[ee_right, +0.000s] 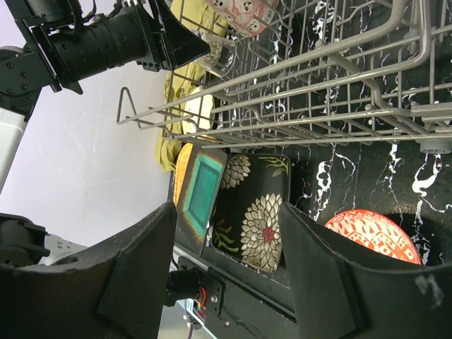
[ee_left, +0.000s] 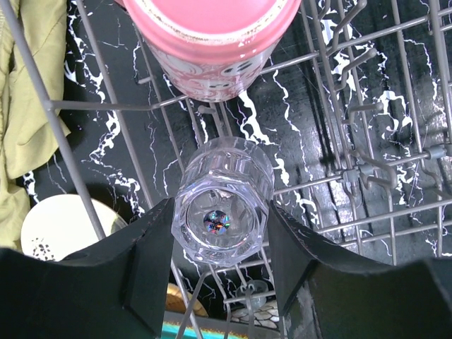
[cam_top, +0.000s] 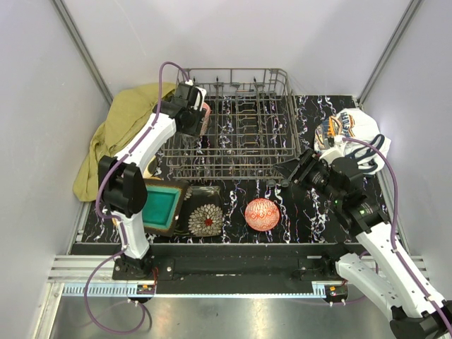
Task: Load the mixed dishes into the dish rack
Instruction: Place the cup upside down on the dish rack
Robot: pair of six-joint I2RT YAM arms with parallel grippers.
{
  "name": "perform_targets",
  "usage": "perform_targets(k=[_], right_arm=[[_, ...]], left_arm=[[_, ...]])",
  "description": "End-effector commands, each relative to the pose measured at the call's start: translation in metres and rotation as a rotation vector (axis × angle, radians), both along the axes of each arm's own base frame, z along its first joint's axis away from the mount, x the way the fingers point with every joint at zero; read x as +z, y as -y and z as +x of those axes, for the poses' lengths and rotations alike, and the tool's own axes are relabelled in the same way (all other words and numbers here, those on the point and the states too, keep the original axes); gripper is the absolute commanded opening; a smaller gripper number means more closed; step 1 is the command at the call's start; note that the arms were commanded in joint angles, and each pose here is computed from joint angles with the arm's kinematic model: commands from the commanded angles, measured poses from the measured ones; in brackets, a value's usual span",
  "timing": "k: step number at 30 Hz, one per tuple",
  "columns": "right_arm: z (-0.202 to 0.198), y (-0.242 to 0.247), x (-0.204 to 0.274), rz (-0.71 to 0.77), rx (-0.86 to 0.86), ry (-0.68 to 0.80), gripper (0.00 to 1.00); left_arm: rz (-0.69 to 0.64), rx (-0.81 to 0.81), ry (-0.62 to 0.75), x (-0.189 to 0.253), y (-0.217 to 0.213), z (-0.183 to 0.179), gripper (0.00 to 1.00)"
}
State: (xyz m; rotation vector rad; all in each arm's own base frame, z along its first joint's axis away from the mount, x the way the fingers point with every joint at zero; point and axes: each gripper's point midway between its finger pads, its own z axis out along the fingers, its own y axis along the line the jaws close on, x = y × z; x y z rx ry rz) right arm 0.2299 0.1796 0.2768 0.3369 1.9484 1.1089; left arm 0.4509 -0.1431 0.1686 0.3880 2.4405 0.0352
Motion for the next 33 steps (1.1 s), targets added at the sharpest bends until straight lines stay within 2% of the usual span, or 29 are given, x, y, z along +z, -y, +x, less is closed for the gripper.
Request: perform_targets(k=[1, 3, 11, 16, 19, 25, 27, 29, 33], right_arm=[[0.004, 0.001, 0.023, 0.002, -0.004, 0.062, 0.68], [0.004, 0.001, 0.022, 0.002, -0.004, 0.06, 0.68], [0.001, 0.002, 0.018, 0.005, -0.007, 0.05, 0.68], [0.001, 0.002, 0.02, 0.001, -0.004, 0.051, 0.68], [0.001, 0.002, 0.021, -0.002, -0.002, 0.052, 0.68], [0.0, 0.002, 0.021, 0.001, -0.001, 0.05, 0.68], [0.0, 0.002, 0.021, -0.001, -0.001, 0.049, 0.68], [-0.001, 0.002, 0.022, -0.002, 0.003, 0.052, 0.68], [-0.001, 0.001, 0.021, 0.0, 0.005, 0.048, 0.68]], left_arm=[[-0.015, -0.006, -0.031, -0.016, 0.0, 0.001, 0.15], [-0.014, -0.005, -0.039, -0.019, -0.001, 0.001, 0.16], [-0.015, -0.007, -0.059, -0.027, -0.001, 0.0, 0.38], [-0.013, -0.004, -0.079, -0.035, -0.004, -0.002, 0.4], [-0.03, 0.021, -0.089, -0.04, -0.004, -0.003, 0.45], [-0.033, 0.034, -0.112, -0.049, -0.008, -0.007, 0.6], [-0.039, 0.034, -0.112, -0.05, -0.007, -0.008, 0.61], [-0.042, 0.038, -0.11, -0.049, -0.008, -0.008, 0.7], [-0.051, 0.043, -0.087, -0.038, -0.01, -0.006, 0.76]])
